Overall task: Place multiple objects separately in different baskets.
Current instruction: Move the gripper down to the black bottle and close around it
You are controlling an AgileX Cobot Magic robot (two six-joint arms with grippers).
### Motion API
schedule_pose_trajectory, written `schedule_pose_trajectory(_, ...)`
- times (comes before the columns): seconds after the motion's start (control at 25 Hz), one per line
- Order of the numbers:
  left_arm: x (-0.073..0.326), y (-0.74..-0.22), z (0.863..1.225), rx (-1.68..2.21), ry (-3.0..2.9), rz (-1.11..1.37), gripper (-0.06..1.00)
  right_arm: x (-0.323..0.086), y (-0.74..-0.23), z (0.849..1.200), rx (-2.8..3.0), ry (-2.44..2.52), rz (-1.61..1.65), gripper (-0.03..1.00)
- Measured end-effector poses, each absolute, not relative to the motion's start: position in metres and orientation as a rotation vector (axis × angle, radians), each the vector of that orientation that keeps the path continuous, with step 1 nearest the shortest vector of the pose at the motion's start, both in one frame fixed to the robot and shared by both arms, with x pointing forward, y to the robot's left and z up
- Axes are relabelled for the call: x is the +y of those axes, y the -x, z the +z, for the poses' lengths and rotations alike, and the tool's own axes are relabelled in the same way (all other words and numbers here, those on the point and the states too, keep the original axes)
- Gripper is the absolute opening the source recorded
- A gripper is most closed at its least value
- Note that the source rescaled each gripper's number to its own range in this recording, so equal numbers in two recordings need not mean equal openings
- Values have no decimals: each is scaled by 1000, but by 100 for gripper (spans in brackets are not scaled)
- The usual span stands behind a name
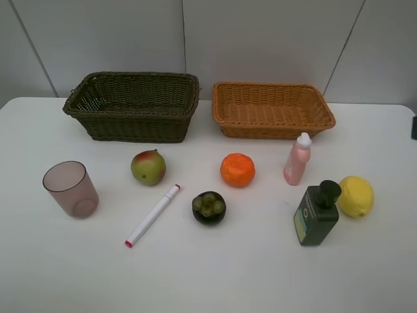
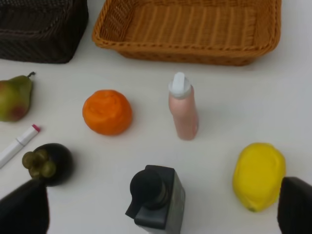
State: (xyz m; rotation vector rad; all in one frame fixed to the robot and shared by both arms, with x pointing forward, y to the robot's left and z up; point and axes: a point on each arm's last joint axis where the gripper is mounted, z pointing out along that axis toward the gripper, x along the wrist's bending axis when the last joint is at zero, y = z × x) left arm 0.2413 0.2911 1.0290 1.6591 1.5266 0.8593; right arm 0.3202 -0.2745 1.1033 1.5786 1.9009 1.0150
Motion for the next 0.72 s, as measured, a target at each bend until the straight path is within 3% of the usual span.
schedule_pose_trajectory(0.72, 291, -241, 1029, 1526, -1660, 859, 100, -258, -428, 1035, 2215, -1977, 580, 98)
